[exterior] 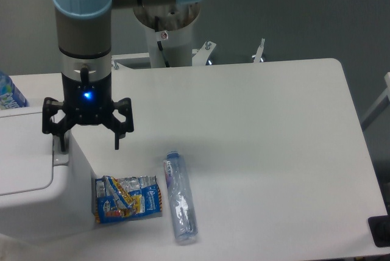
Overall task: Open the trash can
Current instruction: 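Press the gripper fingers against the trash can lid edge to tip it open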
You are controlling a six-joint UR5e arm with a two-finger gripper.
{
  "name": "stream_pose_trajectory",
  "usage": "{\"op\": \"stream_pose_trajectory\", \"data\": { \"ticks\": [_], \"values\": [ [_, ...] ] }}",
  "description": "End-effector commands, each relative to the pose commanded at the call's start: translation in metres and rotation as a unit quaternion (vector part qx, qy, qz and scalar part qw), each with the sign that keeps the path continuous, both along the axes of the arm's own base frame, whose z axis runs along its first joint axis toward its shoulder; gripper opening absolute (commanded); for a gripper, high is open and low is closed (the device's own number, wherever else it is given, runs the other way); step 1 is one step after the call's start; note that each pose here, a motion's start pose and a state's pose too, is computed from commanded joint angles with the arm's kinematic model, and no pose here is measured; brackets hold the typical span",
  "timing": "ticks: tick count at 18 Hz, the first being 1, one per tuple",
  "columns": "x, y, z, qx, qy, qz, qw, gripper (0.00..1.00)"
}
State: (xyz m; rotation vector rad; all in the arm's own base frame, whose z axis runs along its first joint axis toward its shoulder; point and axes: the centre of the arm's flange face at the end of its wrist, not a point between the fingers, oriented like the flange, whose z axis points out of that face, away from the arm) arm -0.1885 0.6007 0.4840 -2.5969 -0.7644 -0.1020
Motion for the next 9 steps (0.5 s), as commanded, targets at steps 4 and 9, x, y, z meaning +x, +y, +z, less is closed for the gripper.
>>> {"op": "stream_pose_trajectory", "data": {
  "ticks": [4, 9],
  "values": [
    [-0.0001, -0.0002, -0.0008, -0.001, 0.0, 0.001, 1.0, 1.0],
    [-0.0004, 0.0003, 0.0023, 0.002, 0.001, 0.001, 1.0, 1.0]
  ]
}}
